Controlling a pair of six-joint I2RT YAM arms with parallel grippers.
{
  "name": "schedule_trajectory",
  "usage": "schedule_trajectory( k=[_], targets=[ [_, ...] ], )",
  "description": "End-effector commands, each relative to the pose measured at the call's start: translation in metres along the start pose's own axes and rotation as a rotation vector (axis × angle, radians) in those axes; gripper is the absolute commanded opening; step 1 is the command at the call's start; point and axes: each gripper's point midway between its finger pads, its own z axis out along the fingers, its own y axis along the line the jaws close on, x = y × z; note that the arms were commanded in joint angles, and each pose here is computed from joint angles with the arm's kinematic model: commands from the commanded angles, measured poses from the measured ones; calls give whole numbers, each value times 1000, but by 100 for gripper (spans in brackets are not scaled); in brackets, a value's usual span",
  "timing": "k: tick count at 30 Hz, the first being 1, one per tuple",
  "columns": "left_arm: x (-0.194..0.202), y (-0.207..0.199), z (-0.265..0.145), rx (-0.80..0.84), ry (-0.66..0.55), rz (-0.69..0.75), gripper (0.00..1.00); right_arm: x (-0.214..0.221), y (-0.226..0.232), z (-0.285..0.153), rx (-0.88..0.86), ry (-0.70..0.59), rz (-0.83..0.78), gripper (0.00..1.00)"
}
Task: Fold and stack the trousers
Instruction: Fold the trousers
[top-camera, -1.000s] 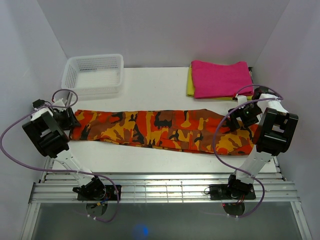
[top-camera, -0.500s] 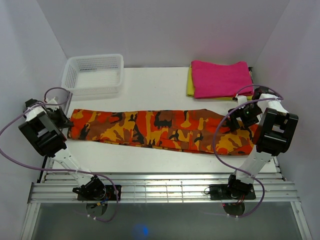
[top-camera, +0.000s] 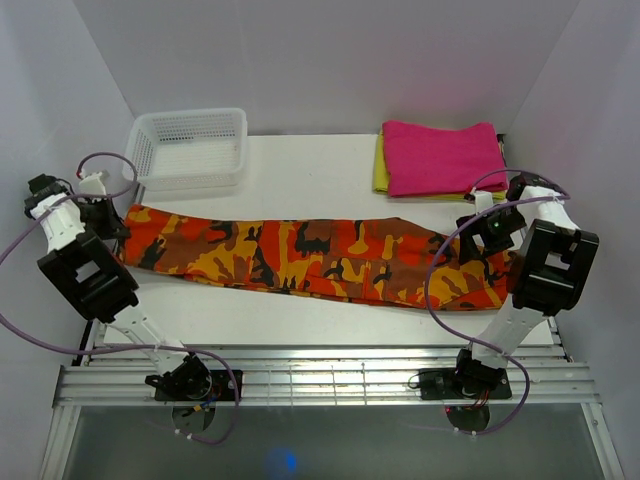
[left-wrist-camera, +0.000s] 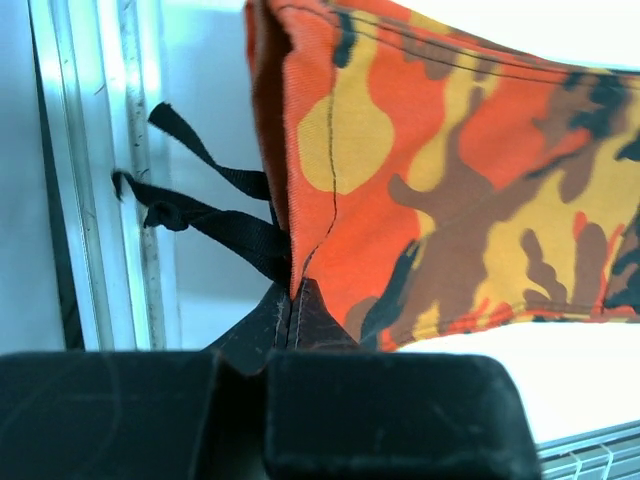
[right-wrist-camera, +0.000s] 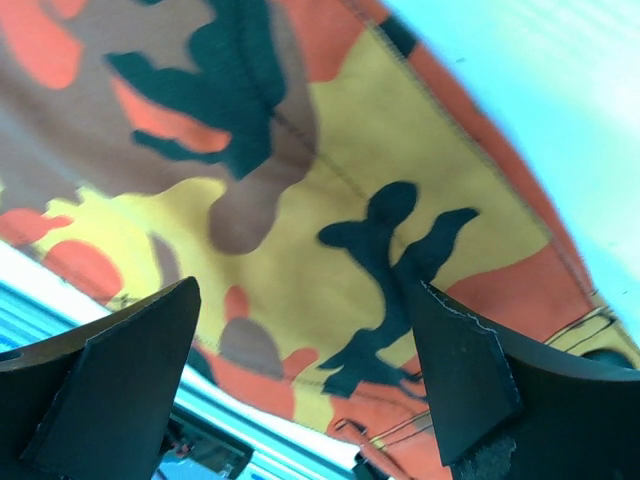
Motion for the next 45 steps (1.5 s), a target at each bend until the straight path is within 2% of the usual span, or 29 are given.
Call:
schedule_trajectory(
  k=[1, 7, 10, 15, 17, 20, 21, 23, 25, 27, 30, 36, 45],
  targets=[
    [-27, -64, -43, 30, -86, 159, 0, -8, 15, -29, -29, -55, -24, 90],
    [-12, -172, -28, 206, -14, 207, 0, 0, 12, -46, -47, -55, 22, 90],
    [-2, -219, -18, 313, 28, 186, 0, 10, 3, -52, -49, -55, 54, 90],
    [4, -285, -8, 453, 62, 140, 0, 31, -18, -66, -22, -65, 102, 90],
    [16, -318, -3, 511, 94, 165, 0, 40, -26, -69, -13, -64, 127, 90],
    [20, -363, 4, 573, 66, 233, 0, 51, -34, -68, -6, -54, 146, 90],
    [24, -374, 4, 590, 77, 195, 0, 52, -35, -69, -6, -55, 147, 90],
    [30, -401, 8, 633, 65, 233, 0, 56, -38, -68, -5, -55, 162, 90],
    [49, -424, 16, 655, 113, 227, 0, 58, -40, -68, -3, -54, 167, 90],
    [49, -431, 32, 576, 95, 215, 0, 59, -42, -69, 1, -56, 172, 90],
    [59, -455, 46, 539, 106, 189, 0, 61, -43, -69, 6, -51, 173, 90],
    [76, -488, 58, 543, 111, 150, 0, 65, -51, -72, 45, -43, 179, 90],
    [107, -526, 68, 555, 129, 178, 0, 68, -49, -66, 26, -39, 191, 90]
  ],
)
